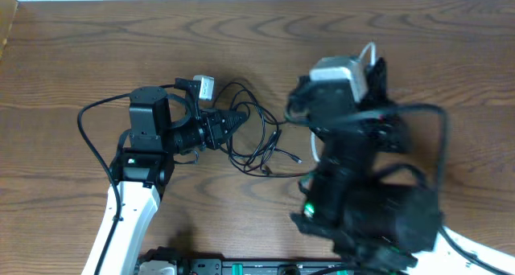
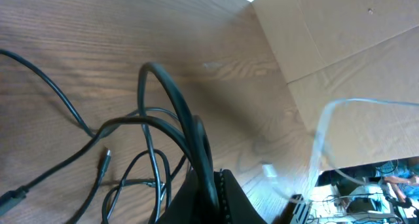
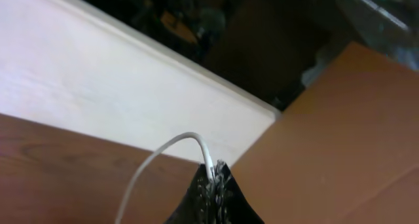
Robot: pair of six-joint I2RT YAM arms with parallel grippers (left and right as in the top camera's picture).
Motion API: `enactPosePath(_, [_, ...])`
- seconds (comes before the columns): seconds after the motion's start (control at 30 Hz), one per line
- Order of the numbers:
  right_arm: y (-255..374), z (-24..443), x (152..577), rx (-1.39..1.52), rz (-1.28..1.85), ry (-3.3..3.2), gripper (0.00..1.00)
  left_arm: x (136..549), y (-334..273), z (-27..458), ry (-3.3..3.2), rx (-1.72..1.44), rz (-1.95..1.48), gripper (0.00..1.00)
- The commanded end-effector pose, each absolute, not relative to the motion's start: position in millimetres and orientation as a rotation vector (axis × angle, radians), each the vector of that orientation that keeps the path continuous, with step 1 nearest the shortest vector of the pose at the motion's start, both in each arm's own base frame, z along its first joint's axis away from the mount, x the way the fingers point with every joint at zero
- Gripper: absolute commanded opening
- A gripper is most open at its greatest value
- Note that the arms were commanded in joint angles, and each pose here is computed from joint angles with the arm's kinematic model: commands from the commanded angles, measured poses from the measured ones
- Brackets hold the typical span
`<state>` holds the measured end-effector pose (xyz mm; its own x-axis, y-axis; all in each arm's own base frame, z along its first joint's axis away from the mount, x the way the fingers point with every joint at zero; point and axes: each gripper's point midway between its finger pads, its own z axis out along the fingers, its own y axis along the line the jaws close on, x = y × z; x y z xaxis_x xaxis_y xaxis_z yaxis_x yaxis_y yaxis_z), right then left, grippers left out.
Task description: Untangle cables
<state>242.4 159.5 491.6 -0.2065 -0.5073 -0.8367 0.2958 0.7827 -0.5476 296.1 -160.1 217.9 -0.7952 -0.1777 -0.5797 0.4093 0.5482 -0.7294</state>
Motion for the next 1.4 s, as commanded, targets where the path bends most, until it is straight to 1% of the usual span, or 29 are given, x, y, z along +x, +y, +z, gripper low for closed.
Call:
enactPosePath(0.0, [139.6, 486.2, 252.1, 0.009, -0.667, 1.617, 0.01, 293.1, -162.6, 230.5, 2.134, 0.237, -1.243, 0.07])
enactPosePath(0.3, [74.0, 439.9, 295.2, 0.411, -0.708, 1.553, 0.01, 292.6, -162.5, 229.7, 2.139, 0.234, -1.245, 0.07])
enactPosePath(0.43, [52.3, 431.7, 314.9, 0.42, -0.742, 1.507, 0.01, 292.2, -162.5, 229.2, 2.143, 0.232, -1.246, 0.08])
enactPosePath(0.53, [42.0, 429.9, 337.2, 0.308, -0.786, 1.487, 0.01, 292.2, -162.5, 229.2, 2.143, 0.232, -1.246, 0.08])
enactPosePath(0.63, [40.1, 414.6, 365.6, 0.086, -0.837, 1.535, 0.01, 291.9, -162.4, 228.6, 2.146, 0.231, -1.246, 0.07])
enactPosePath(0.77, [45.9, 352.8, 399.4, -0.292, -0.759, 1.719, 0.01, 291.2, -162.3, 227.5, 2.153, 0.226, -1.248, 0.07])
enactPosePath(0.83, [37.3, 317.3, 404.1, -0.353, -0.64, 1.845, 0.01, 290.7, -162.3, 226.7, 2.157, 0.223, -1.249, 0.08])
enactPosePath(0.9, [20.8, 294.5, 406.0, -0.274, -0.472, 1.943, 0.01, 290.4, -162.2, 226.3, 2.16, 0.222, -1.25, 0.07])
enactPosePath(0.97, [1.9, 284.2, 407.3, -0.139, -0.32, 1.992, 0.01, 290.5, -162.2, 226.4, 2.159, 0.222, -1.25, 0.07])
enactPosePath(1.1, [-38.5, 283.6, 409.7, 0.043, -0.126, 1.992, 0.01, 289.5, -162.2, 225.1, 2.167, 0.218, -1.252, 0.08])
enactPosePath(1.23, [-115.3, 315.9, 406.5, 0.258, -0.095, 1.837, 0.01, 287.3, -161.9, 222.0, 2.185, 0.211, -1.255, 0.07])
enactPosePath(1.37, [-206.8, 351.2, 377.0, 0.604, -0.115, 1.601, 0.01, 286.8, -161.9, 221.4, 2.189, 0.208, -1.256, 0.07])
